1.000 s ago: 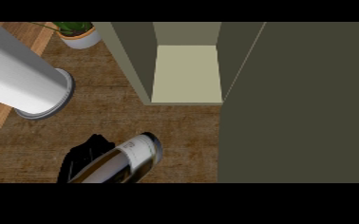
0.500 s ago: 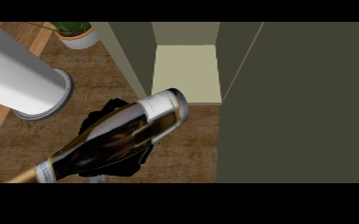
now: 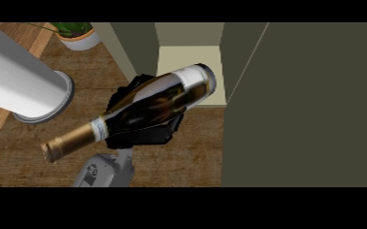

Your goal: Pick up the wine, place it into the cabinet and close the cabinet

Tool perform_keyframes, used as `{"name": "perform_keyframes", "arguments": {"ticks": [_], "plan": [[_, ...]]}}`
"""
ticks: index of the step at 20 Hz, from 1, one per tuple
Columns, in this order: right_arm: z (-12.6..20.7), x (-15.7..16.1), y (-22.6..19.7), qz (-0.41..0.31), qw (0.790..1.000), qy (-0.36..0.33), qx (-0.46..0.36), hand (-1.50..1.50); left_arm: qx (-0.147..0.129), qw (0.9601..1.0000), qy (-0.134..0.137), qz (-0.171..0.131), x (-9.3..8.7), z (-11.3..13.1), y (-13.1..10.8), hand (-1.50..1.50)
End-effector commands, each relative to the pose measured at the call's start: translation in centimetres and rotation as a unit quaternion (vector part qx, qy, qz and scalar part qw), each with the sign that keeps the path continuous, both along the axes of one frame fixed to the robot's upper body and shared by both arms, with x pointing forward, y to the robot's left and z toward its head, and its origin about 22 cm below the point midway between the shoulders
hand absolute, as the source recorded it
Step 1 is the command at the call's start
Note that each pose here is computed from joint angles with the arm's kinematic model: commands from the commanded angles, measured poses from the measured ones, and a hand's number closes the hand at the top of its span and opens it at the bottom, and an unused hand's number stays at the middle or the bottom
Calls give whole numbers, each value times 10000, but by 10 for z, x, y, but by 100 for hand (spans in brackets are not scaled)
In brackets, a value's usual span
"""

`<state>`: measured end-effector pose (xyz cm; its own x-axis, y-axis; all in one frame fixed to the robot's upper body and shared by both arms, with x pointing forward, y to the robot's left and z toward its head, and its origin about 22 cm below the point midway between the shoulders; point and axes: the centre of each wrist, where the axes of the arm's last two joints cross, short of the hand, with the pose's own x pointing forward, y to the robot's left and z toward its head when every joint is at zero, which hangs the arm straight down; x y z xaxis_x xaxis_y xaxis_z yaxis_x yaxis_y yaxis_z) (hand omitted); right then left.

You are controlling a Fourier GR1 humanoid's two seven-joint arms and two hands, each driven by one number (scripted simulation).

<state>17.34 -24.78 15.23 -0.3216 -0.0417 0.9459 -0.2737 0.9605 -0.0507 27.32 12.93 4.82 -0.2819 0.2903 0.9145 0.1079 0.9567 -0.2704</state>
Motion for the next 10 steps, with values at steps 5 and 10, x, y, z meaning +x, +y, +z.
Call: {"name": "perform_keyframes", "arguments": {"ticks": [5,10], "plan": [[-9,6,11,-12,10000,-16,-11,-150,592,9981,160,6,12,-1,-34,150],[14,-10,-3,31,10000,-34,-7,-150,593,9977,263,184,32,-28,-48,150]]}}
